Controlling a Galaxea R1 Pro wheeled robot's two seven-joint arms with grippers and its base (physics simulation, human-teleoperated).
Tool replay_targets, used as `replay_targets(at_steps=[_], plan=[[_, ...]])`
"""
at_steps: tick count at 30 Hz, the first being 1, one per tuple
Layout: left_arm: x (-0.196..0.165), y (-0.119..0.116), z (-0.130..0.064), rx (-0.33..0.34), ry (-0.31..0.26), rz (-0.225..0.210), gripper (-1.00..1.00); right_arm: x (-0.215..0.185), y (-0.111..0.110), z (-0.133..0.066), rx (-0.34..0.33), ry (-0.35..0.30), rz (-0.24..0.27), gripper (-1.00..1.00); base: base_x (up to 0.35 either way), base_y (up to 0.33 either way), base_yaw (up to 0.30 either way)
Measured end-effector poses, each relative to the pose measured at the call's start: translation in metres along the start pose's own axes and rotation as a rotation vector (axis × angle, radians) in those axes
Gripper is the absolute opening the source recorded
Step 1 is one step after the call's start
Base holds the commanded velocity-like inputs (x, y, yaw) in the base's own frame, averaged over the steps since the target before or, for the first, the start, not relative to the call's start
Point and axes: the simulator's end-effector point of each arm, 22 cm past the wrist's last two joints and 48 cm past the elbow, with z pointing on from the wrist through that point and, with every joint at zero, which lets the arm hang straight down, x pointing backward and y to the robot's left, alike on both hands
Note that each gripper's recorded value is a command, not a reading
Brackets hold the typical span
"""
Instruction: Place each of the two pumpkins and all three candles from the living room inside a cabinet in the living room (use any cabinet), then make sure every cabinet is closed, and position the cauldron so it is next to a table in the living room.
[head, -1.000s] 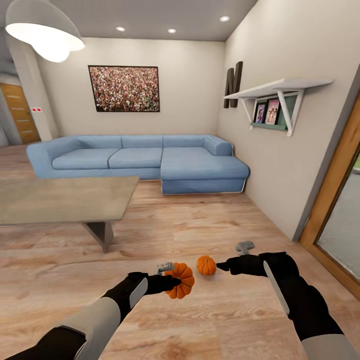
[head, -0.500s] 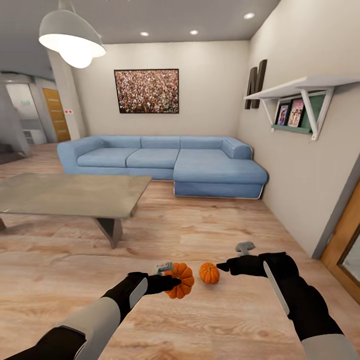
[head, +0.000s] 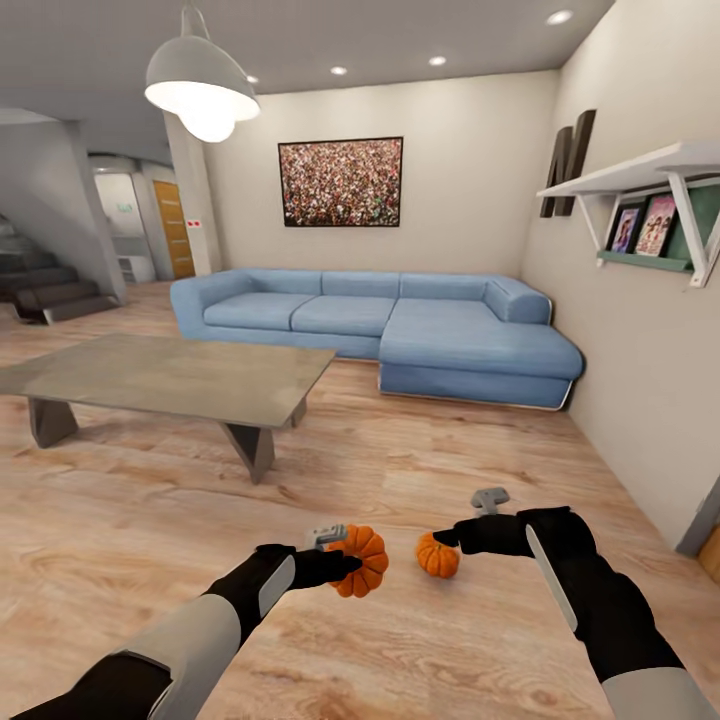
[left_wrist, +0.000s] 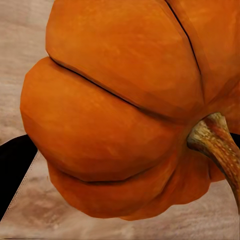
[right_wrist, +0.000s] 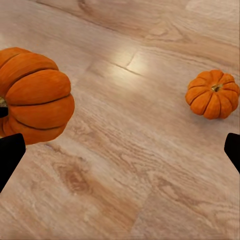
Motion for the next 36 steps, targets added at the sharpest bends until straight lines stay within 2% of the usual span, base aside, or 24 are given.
replay_targets(at_steps=[6,12,19,27,33,36], plan=[[0.002,0.001,0.002,0.000,0.005,-0.004,-1.00,0.003,-0.001,0.003,0.000,0.009,0.004,1.00,0.000,-0.002,0.211],[0.004,0.002,0.003,0.001,0.008,-0.007,-1.00,0.014,-0.007,0.009,0.006,0.034,0.023,1.00,0.055,0.000,0.053],[0.003,-0.001,0.004,0.009,0.007,-0.007,-1.00,0.023,-0.029,0.012,0.095,0.056,0.034,1.00,0.020,0.000,0.003],[0.003,-0.001,0.003,0.010,0.005,-0.008,-1.00,0.028,-0.032,0.015,0.106,0.067,0.041,1.00,0.000,0.000,0.000],[-0.003,-0.005,0.002,0.022,-0.007,-0.009,-1.00,0.028,-0.033,0.014,0.105,0.067,0.044,1.00,0.000,0.000,0.000],[-0.024,-0.013,-0.003,0.041,-0.047,0.002,-1.00,0.047,-0.038,0.022,0.106,0.116,0.070,1.00,0.000,0.000,0.000]])
